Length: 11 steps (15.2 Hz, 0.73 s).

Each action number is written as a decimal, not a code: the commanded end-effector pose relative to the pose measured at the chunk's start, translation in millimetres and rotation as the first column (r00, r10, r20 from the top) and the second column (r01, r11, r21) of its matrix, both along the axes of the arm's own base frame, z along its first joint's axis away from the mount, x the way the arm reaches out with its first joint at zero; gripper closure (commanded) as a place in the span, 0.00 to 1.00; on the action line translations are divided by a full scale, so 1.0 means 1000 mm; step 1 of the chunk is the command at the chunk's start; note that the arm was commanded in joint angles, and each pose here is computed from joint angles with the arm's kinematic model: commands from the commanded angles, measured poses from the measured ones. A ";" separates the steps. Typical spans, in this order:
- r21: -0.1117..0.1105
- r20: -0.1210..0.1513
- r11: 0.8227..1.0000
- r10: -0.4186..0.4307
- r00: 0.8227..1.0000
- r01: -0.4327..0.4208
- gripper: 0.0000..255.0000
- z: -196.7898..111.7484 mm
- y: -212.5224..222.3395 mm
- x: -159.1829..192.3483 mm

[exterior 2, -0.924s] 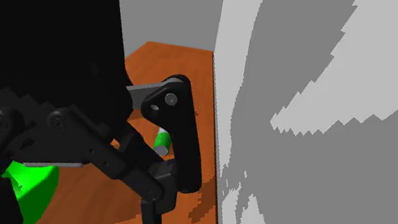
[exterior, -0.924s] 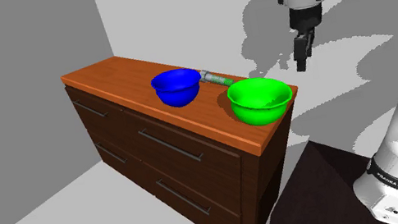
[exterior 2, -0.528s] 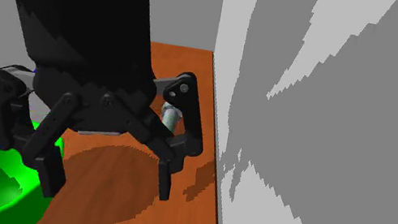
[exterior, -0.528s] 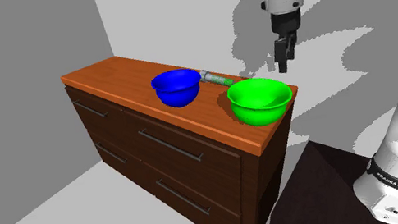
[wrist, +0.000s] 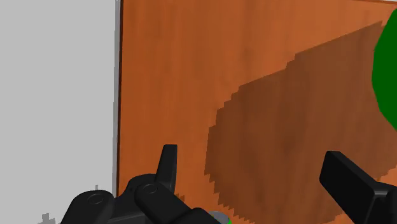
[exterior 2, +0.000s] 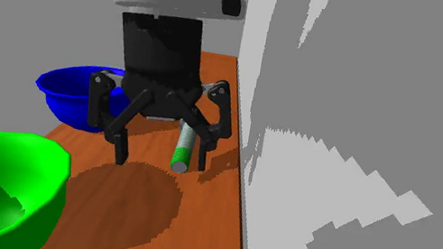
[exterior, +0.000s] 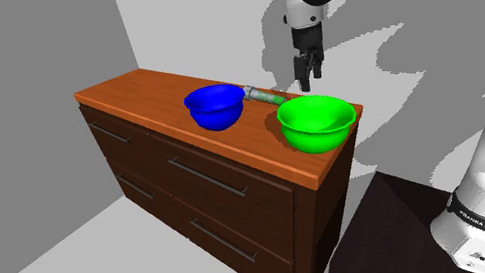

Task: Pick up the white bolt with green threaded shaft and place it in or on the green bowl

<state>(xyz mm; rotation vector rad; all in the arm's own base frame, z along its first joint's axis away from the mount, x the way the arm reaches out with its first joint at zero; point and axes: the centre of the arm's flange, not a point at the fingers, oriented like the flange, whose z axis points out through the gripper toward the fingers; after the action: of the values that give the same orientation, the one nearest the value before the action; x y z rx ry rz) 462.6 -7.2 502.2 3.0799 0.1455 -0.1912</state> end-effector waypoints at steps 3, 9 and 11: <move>0.023 -0.004 1.000 -0.008 1.000 0.008 0.00 -0.015 -0.003 0.053; 0.058 -0.009 0.998 -0.020 1.000 0.020 0.00 -0.036 -0.007 0.130; 0.070 -0.012 0.997 -0.023 1.000 0.024 0.00 -0.043 -0.008 0.155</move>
<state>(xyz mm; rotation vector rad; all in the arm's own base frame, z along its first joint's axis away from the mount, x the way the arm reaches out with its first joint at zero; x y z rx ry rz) 604.5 -12.8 463.8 3.1456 0.1207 -0.2075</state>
